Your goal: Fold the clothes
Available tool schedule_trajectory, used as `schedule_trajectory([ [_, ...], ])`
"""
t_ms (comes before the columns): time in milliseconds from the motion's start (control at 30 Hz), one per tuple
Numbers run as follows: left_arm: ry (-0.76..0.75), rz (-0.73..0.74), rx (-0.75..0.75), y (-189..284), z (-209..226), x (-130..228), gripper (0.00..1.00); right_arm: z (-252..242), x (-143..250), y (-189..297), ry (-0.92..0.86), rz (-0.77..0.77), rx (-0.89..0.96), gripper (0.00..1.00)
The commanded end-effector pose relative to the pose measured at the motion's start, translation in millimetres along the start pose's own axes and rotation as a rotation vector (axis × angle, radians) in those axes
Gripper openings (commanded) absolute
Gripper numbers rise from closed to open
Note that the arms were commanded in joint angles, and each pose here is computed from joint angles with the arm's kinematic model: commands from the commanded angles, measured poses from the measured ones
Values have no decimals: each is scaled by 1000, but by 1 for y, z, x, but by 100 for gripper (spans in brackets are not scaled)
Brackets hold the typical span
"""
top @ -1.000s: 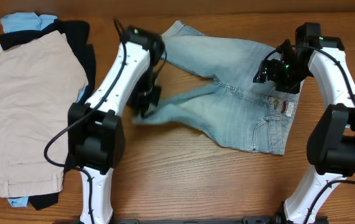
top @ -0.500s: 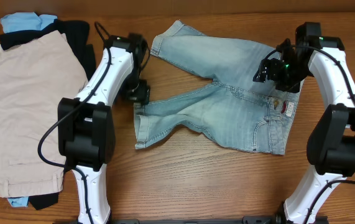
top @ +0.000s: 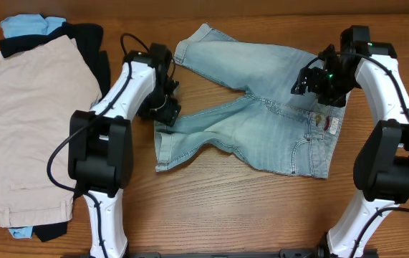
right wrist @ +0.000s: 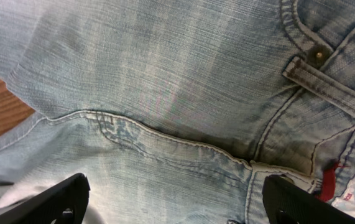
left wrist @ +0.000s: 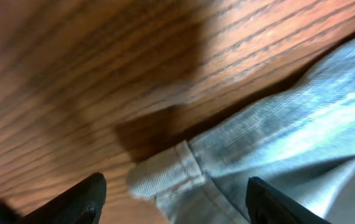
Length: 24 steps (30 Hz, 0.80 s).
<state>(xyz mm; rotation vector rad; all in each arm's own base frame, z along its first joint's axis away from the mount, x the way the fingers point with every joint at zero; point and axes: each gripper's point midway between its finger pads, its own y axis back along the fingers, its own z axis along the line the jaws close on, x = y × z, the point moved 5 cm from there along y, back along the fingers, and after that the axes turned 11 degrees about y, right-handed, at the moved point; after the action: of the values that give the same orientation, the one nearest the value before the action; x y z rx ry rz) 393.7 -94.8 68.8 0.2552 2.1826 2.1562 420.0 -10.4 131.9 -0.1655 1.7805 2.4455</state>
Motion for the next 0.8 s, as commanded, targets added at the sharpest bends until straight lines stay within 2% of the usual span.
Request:
schedule_trajectory([
  [0,-43,6,-28,-11,2,6,74,4,-4,14,11,-41,3,93],
  [133,43,-67,-158,-21,18,-4,74,4,-4,14,11,-40,3,93],
  [300,174,-284,-337,-15,46,-38,79,4,-4,14,11,-44,2,93],
  [467,225,-503,-334,1,53,-77,85,4,-5,14,13,-47,3,93],
  [767,272,-740,-377,31,65,-113,98,4,-6,14,14,-52,4,93],
])
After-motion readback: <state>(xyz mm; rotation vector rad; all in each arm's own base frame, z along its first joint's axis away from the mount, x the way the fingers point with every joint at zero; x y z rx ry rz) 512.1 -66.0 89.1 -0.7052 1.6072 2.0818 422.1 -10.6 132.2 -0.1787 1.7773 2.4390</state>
